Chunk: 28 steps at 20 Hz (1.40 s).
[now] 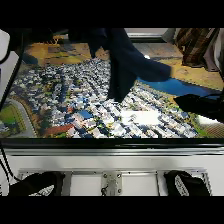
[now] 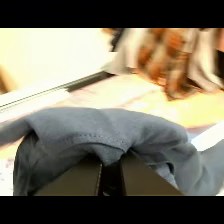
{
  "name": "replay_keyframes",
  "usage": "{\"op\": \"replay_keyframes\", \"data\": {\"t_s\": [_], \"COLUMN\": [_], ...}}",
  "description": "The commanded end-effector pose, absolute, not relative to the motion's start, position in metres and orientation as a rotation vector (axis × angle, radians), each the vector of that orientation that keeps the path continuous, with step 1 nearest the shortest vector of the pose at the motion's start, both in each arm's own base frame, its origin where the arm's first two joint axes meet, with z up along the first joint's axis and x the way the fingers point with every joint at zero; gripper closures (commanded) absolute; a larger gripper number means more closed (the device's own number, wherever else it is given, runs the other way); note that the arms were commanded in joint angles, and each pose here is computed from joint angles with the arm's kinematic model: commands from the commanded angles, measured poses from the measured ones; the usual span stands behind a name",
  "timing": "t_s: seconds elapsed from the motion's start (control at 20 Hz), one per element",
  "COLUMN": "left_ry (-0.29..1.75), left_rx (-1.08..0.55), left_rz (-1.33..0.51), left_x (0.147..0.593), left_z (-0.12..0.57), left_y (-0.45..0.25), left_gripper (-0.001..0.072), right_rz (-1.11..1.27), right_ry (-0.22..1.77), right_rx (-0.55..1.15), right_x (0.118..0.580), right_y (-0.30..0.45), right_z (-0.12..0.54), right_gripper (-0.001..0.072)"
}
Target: Fold the clothes and pants, and hang the long-sleeved shirts on hangers.
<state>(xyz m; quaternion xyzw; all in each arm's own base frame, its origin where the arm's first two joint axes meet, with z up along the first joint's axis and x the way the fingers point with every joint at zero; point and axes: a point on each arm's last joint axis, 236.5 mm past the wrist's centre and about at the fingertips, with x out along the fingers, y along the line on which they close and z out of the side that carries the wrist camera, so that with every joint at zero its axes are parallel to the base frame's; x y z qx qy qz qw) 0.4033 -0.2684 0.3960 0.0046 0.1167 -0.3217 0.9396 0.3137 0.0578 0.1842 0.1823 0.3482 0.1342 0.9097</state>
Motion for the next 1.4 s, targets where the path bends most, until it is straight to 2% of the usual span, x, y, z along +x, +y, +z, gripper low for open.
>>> {"op": "replay_keyframes", "data": {"t_s": [0.0,0.15,0.3,0.35,0.4,0.55,0.7,0.8,0.9,1.1,1.35], "left_ry": [0.432,0.734,1.018,1.084,1.13,1.147,1.215,1.302,1.371,1.423,1.503], "left_rx": [0.008,0.005,0.025,0.022,0.001,-0.138,-0.287,-0.447,-0.526,-0.579,-0.464], "left_rz": [-0.696,-0.597,-0.499,-0.466,-0.427,-0.275,-0.156,-0.159,-0.175,-0.233,-0.358], "left_x": [0.39,0.401,0.382,0.375,0.372,0.378,0.353,0.324,0.298,0.28,0.282], "left_z": [0.328,0.203,0.082,0.056,0.041,0.041,0.016,-0.01,-0.041,-0.084,-0.104], "left_y": [-0.289,-0.263,-0.223,-0.208,-0.192,-0.14,-0.099,-0.107,-0.126,-0.183,-0.25], "left_gripper": [0.0698,0.0697,0.0685,0.0385,0.0027,0.0022,0.0022,0.0022,0.0022,0.0022,0.0022], "right_rz": [0.15,0.073,0.069,0.076,0.076,0.085,0.104,0.117,0.133,0.155,0.182], "right_ry": [0.624,0.608,0.608,0.606,0.607,0.613,0.634,0.658,0.684,0.709,0.697], "right_rx": [0.356,0.381,0.386,0.392,0.392,0.402,0.416,0.422,0.436,0.455,0.481], "right_x": [0.322,0.32,0.32,0.32,0.32,0.321,0.319,0.319,0.319,0.319,0.32], "right_y": [0.017,-0.008,-0.01,-0.008,-0.008,-0.006,0.0,0.003,0.007,0.013,0.02], "right_z": [0.201,0.202,0.202,0.202,0.202,0.201,0.198,0.192,0.187,0.183,0.188], "right_gripper": [0.0697,0.0697,0.0696,0.0695,0.0695,0.0688,0.0688,0.0688,0.0688,0.0689,0.0689]}}
